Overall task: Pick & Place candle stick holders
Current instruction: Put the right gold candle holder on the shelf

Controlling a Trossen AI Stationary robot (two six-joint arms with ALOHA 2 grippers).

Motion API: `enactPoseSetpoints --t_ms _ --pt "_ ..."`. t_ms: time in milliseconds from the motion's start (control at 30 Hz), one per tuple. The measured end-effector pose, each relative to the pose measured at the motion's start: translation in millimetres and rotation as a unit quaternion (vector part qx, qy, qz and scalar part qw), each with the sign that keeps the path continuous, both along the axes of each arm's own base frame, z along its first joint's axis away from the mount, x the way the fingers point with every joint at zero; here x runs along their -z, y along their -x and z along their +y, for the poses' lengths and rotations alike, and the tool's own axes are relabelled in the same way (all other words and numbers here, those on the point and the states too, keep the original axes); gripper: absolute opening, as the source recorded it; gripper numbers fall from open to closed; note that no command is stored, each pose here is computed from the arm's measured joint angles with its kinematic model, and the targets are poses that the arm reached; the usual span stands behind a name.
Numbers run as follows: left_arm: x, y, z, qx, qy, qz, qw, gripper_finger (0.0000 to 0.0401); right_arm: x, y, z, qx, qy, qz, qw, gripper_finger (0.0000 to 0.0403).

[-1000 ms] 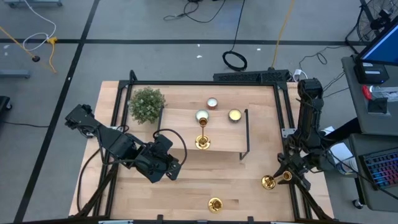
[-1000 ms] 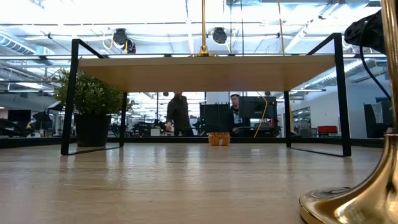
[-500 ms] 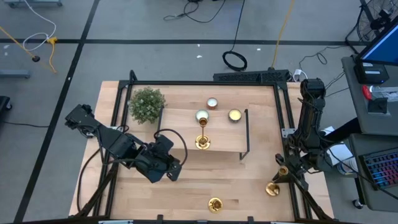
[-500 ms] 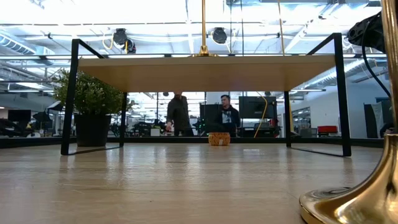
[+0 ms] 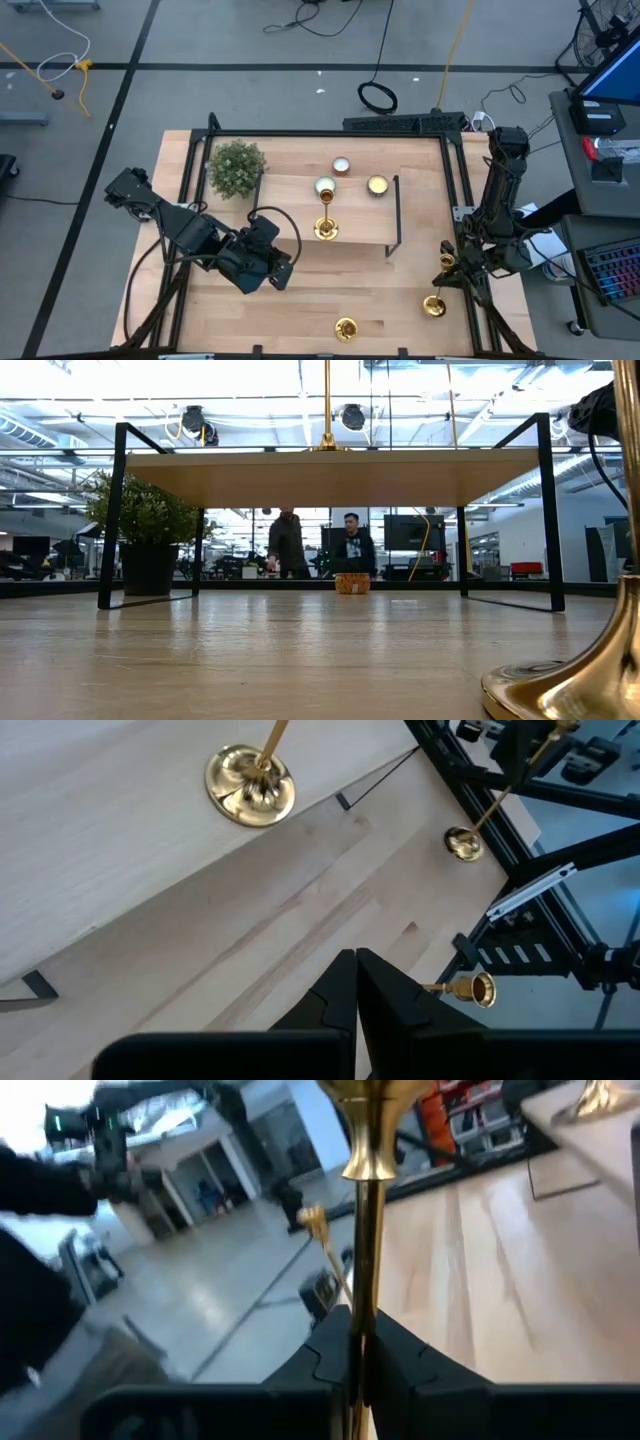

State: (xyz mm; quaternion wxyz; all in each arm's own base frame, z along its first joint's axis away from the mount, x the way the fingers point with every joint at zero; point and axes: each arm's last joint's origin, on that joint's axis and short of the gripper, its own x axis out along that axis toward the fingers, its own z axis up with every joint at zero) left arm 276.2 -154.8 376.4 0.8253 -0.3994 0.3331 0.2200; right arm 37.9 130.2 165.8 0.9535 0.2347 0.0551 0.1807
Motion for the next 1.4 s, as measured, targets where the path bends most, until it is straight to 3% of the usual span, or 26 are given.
enactPoseSetpoints --t_ms 300,500,833,1167,1400 --pt "-0.3 -0.2 0.7 -0.004 -0.014 -0.005 1.000 0.0004 -17.0 -11.2 -2.6 0.043 -0.018 -0.035 0.998 0.0028" --pt "-0.4 -0.3 1.1 -0.008 -0.019 -0.008 1.000 0.0016 -24.1 -15.3 -5.3 0.061 -0.014 -0.057 0.996 0.0009" --pt "-0.5 -0.3 1.2 -0.003 -0.024 -0.008 1.000 0.0015 -41.4 -23.5 -13.5 0.104 -0.027 -0.103 0.989 0.0014" --pt "-0.8 0.7 -0.1 -0.005 -0.040 -0.014 0.999 0.0006 -98.5 -39.7 -9.6 0.177 0.042 -0.148 0.972 0.0018" --pt "-1.0 1.9 -2.1 -0.006 -0.044 -0.017 0.999 0.0008 -138.8 -52.8 -5.3 0.205 0.107 -0.139 0.963 0.0011"
